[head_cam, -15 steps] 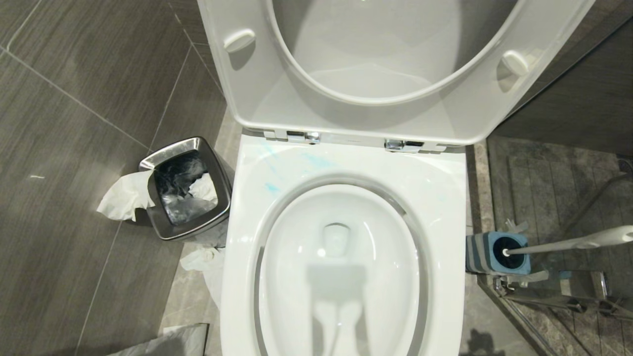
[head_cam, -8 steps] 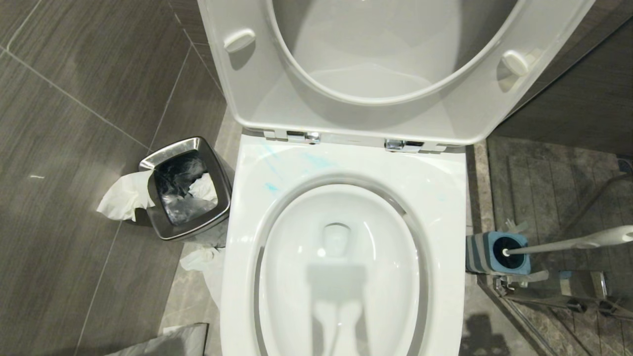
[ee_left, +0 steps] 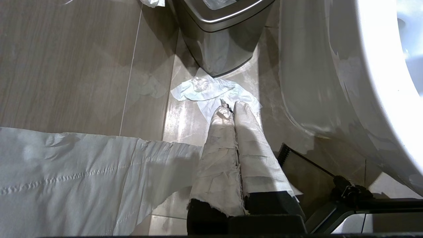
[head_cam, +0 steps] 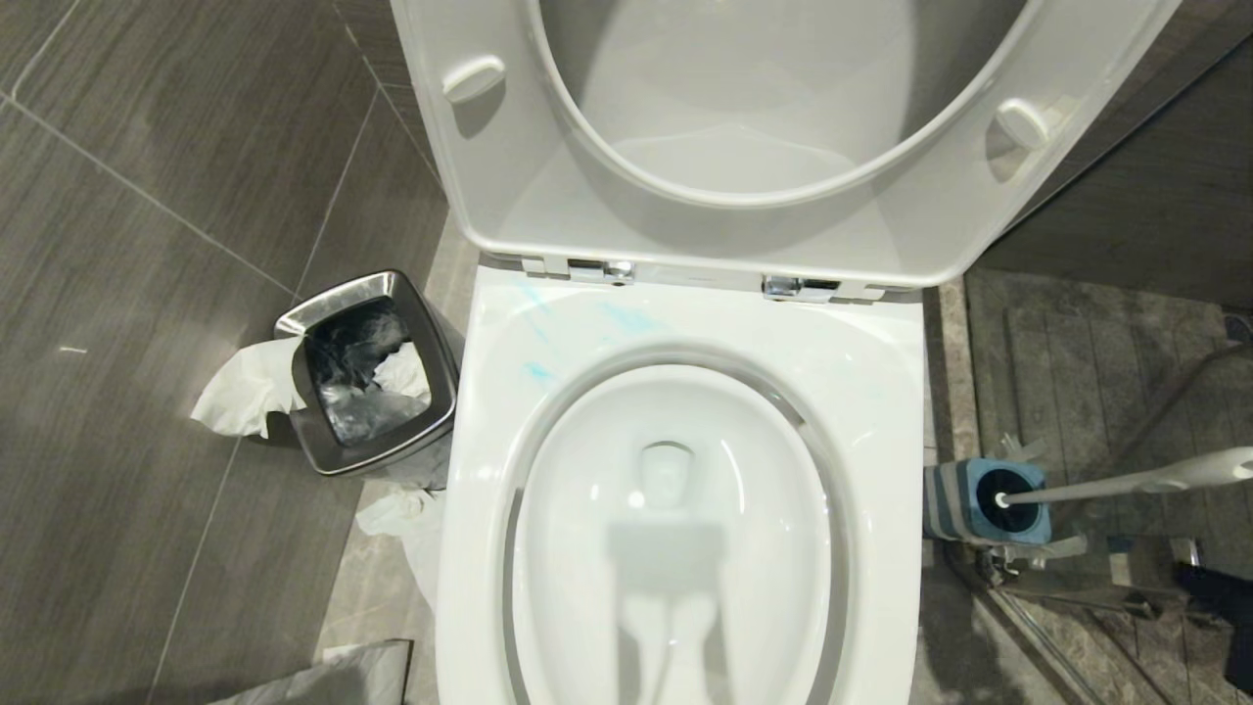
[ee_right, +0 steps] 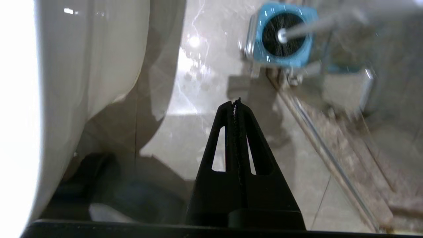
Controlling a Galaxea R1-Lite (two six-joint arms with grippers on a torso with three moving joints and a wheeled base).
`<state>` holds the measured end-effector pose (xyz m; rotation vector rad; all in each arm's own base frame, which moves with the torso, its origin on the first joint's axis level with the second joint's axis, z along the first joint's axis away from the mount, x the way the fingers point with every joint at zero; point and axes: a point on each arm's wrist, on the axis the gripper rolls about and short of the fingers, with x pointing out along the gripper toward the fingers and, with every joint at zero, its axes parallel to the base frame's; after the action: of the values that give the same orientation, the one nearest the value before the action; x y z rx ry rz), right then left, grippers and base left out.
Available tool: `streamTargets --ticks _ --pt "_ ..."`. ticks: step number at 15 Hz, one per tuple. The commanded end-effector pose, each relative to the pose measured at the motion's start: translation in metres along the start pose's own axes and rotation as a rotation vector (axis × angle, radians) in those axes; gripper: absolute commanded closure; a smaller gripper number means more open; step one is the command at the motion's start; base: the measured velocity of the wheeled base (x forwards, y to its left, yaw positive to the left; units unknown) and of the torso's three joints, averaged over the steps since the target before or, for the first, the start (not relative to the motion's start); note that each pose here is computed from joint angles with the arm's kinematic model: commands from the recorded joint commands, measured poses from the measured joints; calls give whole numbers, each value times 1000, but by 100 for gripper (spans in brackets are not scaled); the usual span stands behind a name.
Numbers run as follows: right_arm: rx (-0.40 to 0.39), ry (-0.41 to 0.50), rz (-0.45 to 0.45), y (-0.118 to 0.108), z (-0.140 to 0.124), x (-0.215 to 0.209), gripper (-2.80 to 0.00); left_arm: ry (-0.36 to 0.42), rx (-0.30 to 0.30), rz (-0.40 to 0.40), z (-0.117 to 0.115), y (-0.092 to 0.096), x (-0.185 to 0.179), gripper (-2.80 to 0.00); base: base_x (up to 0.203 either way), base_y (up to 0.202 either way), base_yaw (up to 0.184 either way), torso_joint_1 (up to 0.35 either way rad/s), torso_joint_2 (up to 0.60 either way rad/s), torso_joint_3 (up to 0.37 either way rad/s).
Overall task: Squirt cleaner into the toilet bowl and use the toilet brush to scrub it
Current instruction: Pour in the cleaning agent
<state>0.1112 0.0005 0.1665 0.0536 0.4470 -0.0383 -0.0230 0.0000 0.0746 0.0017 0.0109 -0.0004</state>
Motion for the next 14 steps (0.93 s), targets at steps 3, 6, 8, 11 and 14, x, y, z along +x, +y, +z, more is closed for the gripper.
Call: streamTargets --ticks 3,6,8,11,14 --pt "-27 -17 16 8 4 99 0 1 0 0 0 0 0 0 0 0 0 0 0 0" --pt "-41 -108 40 15 -16 136 0 1 0 0 0 0 0 0 0 0 0 0 0 0" --pt "-51 -129 49 19 -33 156 0 1 0 0 0 0 0 0 0 0 0 0 0 0" --pt "-67 -163 62 33 -40 171 0 1 0 0 0 0 0 0 0 0 0 0 0 0" --pt "-80 -135 80 42 -48 189 0 1 0 0 0 0 0 0 0 0 0 0 0 0"
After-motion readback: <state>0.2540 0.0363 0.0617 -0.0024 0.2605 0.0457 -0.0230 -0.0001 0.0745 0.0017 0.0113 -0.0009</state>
